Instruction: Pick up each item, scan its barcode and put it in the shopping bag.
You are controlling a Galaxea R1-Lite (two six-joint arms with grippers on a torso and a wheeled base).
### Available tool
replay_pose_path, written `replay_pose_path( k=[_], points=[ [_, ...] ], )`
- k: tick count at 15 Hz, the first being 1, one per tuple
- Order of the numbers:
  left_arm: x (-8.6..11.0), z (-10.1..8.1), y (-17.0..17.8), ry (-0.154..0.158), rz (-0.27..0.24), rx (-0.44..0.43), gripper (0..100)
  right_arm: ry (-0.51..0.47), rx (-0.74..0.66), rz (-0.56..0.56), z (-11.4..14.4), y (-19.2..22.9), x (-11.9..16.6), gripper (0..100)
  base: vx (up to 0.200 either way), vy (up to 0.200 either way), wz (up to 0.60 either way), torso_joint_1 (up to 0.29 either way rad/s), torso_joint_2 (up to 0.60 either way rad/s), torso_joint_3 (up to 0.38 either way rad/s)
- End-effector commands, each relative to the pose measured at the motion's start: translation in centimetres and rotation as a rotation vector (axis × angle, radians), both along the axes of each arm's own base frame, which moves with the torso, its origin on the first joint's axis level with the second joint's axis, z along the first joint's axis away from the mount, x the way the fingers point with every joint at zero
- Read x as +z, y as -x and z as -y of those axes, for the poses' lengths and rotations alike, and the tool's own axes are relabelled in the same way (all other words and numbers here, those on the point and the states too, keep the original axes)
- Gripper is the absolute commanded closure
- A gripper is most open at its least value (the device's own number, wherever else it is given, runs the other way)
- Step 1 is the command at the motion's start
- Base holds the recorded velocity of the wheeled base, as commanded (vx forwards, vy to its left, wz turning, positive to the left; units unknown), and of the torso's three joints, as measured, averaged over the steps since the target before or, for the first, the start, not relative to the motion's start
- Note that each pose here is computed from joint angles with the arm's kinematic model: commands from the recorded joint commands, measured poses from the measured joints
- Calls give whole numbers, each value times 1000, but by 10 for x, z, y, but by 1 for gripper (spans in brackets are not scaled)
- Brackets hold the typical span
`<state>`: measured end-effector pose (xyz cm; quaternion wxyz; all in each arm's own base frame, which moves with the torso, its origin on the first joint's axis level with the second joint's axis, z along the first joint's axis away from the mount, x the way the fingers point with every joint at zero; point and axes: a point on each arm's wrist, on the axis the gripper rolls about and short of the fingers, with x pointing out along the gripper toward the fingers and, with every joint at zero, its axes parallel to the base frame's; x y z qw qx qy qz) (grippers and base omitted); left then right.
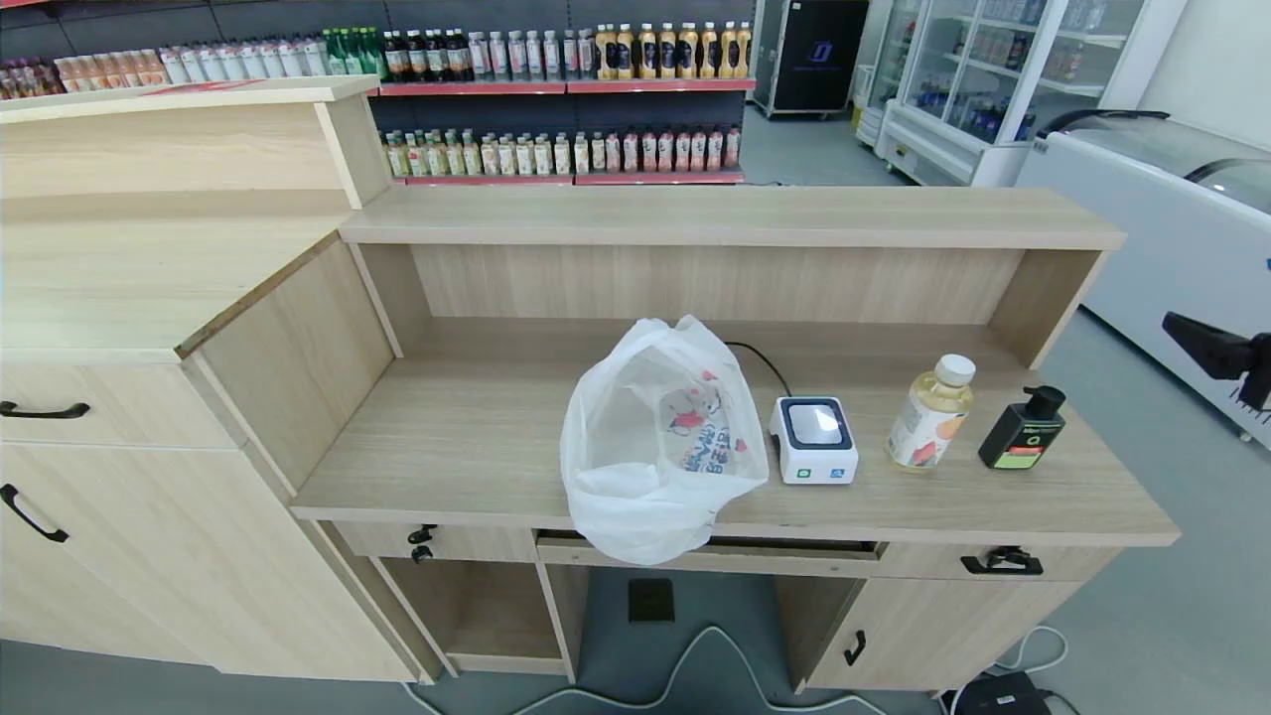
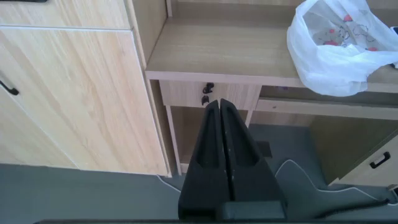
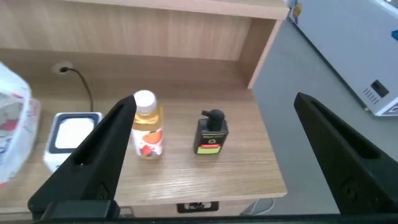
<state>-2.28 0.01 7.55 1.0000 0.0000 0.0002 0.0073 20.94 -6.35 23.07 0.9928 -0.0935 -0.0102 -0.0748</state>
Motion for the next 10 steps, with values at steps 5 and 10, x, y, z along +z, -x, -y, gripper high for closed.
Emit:
replay_pose_path(
  k=[5, 10],
  points=[
    [0, 0, 0, 0, 0, 1, 100, -43, -102, -195, 62, -66, -99, 0, 0, 0, 0, 0, 0, 0],
    [0, 0, 0, 0, 0, 1, 100, -39, -23, -221, 44, -95, -134, 0, 0, 0, 0, 0, 0, 0]
  ],
)
